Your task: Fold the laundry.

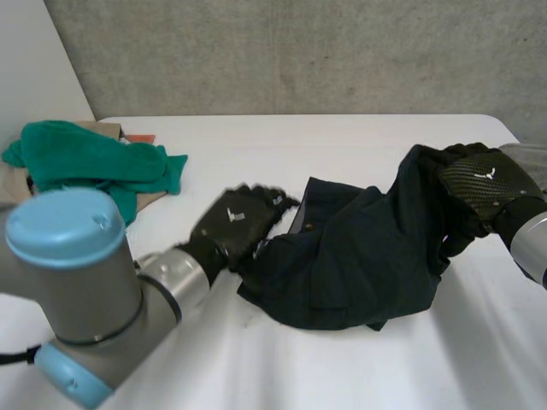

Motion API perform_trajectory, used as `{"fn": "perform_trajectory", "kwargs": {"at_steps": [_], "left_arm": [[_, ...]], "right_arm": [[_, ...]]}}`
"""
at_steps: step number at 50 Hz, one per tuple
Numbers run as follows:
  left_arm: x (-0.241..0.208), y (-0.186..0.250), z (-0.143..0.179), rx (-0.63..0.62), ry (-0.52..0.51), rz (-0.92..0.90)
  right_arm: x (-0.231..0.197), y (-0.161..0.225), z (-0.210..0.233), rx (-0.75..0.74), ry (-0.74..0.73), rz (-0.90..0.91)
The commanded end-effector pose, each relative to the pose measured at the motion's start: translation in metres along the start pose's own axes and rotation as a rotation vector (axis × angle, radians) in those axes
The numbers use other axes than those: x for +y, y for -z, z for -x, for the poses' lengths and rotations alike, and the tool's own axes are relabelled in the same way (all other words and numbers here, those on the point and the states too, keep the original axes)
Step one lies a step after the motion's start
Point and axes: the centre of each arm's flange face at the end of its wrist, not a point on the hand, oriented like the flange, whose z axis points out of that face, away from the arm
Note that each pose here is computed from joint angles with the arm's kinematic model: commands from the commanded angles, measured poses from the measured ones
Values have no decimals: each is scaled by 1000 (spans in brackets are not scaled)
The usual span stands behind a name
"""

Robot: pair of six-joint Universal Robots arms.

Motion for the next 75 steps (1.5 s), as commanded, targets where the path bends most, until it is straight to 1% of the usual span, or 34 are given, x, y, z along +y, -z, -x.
{"fn": "perform_trajectory", "kwargs": {"at_steps": [1, 11, 22, 26, 30, 31, 34, 35, 36, 37, 41, 42, 45, 46, 51, 56, 61, 65, 69, 75], "left_arm": [[39, -5, -29, 72, 3, 104], [54, -23, -29, 66, -31, 117], [65, -41, -18, -28, -141, 106], [60, -47, -10, -91, -194, 60], [43, -58, 5, -206, -270, -27], [34, -62, 20, -281, -298, -66], [22, -67, 45, -377, -325, -101], [16, -68, 63, -428, -330, -111], [15, -67, 69, -439, -329, -112], [16, -66, 72, -437, -328, -106], [26, -60, 51, -274, -314, -70], [32, -51, 37, -190, -287, -31], [35, -34, 22, -84, -234, 22], [38, -25, 14, -27, -210, 56], [45, -1, -1, 86, -175, 118], [52, 5, -5, 107, -173, 130], [58, -6, -2, 91, -188, 93], [70, -19, 2, 67, -237, 76], [71, -25, 6, 47, -286, 73], [77, -31, 8, 32, -305, 88]], "right_arm": [[-4, 4, 1, -4, 8, 5], [5, 4, 2, -4, -1, 31], [12, 4, 5, -8, -3, 36], [10, 4, 4, -2, 0, 27], [7, 5, 2, 8, 4, 14], [5, 5, 1, 12, 7, 6], [1, 6, -1, 19, 12, -8], [-2, 8, -1, 21, 15, -17], [-2, 8, -1, 22, 16, -18], [-2, 8, -1, 22, 14, -18], [-1, 8, 0, 19, 12, -16], [0, 8, 0, 18, 9, -13], [1, 7, 0, 16, 6, -10], [3, 6, 2, 11, 5, -6], [7, 3, 3, 6, 3, 0], [11, -1, 3, 2, 0, 8], [13, -2, 5, -4, -3, 14], [19, -3, 7, -11, -10, 33], [20, -2, 7, -11, -12, 36], [21, -2, 7, -11, -13, 39]]}}
